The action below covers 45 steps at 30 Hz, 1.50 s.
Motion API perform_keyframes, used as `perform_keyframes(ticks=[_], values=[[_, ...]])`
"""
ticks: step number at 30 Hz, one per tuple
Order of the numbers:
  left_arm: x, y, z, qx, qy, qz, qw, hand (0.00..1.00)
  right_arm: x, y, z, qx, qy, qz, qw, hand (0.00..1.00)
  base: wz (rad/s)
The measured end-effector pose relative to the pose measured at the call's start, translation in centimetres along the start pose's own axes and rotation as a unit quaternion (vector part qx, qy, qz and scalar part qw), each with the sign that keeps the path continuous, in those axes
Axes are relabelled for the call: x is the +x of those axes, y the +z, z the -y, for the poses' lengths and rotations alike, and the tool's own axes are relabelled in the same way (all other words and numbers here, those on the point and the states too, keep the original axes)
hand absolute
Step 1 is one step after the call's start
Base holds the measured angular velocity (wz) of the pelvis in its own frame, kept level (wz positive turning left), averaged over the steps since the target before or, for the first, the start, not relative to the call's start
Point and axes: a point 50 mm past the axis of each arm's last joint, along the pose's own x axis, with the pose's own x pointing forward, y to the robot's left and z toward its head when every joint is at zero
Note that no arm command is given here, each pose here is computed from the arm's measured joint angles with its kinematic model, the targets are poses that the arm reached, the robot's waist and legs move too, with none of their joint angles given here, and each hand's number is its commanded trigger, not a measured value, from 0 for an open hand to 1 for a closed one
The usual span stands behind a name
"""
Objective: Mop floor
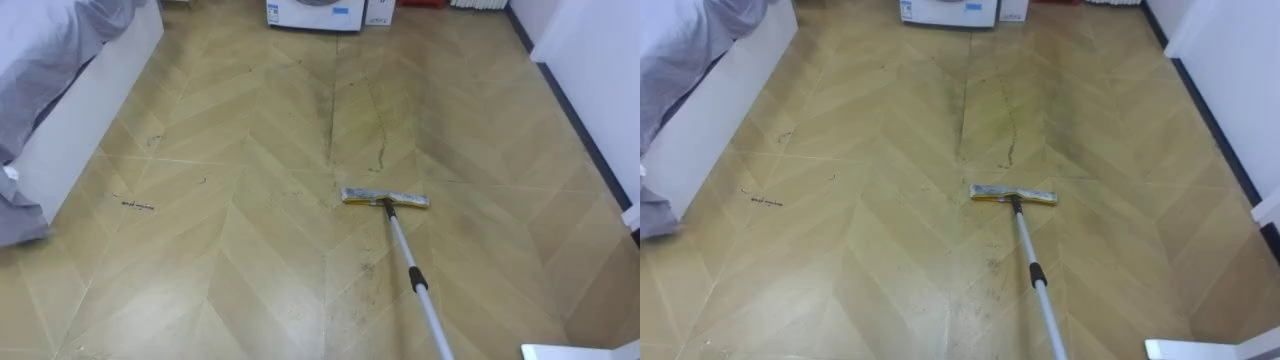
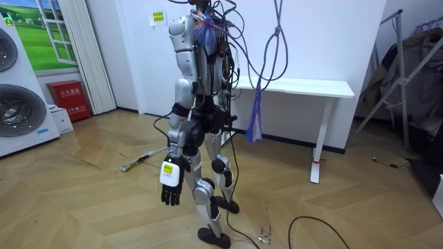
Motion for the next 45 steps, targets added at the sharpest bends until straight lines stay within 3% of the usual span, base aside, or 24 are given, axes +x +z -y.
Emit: perform_keyframes(ticks=[7,25,41,45], values=[[0.0,-0.9,0.3,0.006,-0.013,-0.011,1.0,0.0,0.0,-0.4,-0.1,0.002,0.001,-0.005,1.0,1.0,0.0],[0.0,0.0,0.2,0.028,-0.013,-0.007,1.0,0.0,-0.1,0.6,0.2,0.005,-0.001,0.001,1.0,1.0,0.0],[-0.5,5.6,0.9,0.046,-0.015,0.066,0.997,0.0,-0.6,3.8,1.1,0.007,-0.061,0.036,0.997,1.0,0.01],[-0.5,5.7,0.7,0.045,0.001,0.065,0.997,0.0,-0.5,3.6,1.2,0.012,-0.079,0.031,0.996,1.0,0.0]])
